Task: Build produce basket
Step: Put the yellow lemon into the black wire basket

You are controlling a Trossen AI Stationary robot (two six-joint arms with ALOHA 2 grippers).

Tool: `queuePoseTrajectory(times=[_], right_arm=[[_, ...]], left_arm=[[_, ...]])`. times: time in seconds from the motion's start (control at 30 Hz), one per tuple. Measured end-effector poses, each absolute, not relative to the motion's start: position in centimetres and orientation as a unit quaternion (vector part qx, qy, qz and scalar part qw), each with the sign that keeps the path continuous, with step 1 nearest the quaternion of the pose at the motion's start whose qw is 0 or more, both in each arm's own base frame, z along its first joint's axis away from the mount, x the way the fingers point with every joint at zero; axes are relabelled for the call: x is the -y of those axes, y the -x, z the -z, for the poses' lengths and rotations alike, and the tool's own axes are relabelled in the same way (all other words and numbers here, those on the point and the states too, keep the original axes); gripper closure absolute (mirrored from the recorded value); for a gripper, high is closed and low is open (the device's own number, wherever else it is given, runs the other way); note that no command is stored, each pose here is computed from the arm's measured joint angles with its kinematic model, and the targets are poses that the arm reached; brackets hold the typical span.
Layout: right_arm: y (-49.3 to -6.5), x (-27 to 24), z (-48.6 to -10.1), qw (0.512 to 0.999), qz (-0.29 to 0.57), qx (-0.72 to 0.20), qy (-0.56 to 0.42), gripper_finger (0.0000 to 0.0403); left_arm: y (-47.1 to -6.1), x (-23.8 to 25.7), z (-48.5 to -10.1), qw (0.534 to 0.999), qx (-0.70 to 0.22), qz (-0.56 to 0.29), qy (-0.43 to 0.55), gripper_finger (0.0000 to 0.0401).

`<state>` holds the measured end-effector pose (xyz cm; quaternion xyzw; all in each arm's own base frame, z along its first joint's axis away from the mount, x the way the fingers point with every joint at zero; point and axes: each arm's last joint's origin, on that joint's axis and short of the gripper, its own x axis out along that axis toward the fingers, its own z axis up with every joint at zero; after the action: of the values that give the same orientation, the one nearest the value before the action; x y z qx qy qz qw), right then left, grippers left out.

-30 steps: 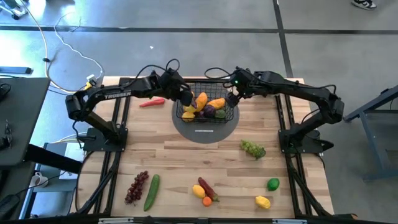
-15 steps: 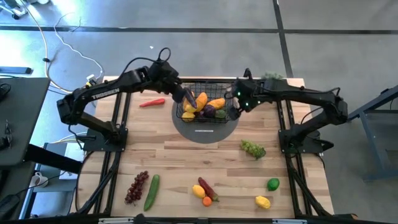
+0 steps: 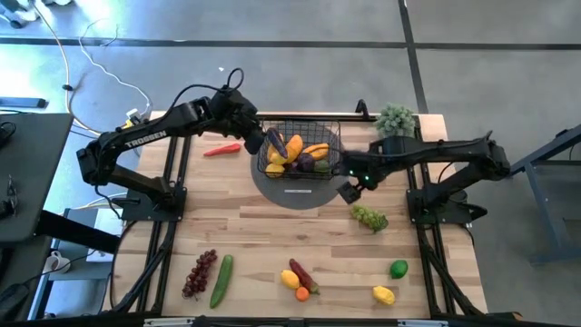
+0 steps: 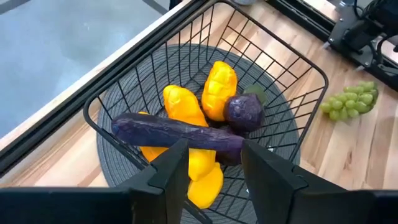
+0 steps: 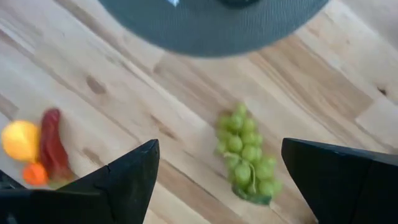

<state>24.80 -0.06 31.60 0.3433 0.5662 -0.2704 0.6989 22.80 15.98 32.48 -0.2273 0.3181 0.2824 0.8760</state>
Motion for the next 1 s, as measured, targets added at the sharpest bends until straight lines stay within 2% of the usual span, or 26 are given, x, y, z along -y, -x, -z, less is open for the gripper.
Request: queuePoseTrajectory(times=[0.23,0.43,0.63,1.0], right_arm=[[-23.6,-1.3,-31.4,0.669,0.271,-0.622,-0.304,0.0084],[-23.4,-2.3,-31.3,0.675,0.251,-0.635,-0.279,0.0084],[-22.3,-4.0,-31.3,0.647,0.276,-0.657,-0.271,0.0084],[-21.4,-9.1,-31.4,0.625,0.194,-0.689,-0.313,0.0084]], left_arm=[[-22.8,-16.0,-32.5,0.878,-0.320,-0.279,0.219,0.0266],[-22.8,-16.0,-32.5,0.878,-0.321,-0.279,0.219,0.0266],[-22.8,-16.0,-32.5,0.878,-0.321,-0.279,0.219,0.0266],[-22.8,-16.0,-32.5,0.878,-0.321,-0.279,0.219,0.0266]])
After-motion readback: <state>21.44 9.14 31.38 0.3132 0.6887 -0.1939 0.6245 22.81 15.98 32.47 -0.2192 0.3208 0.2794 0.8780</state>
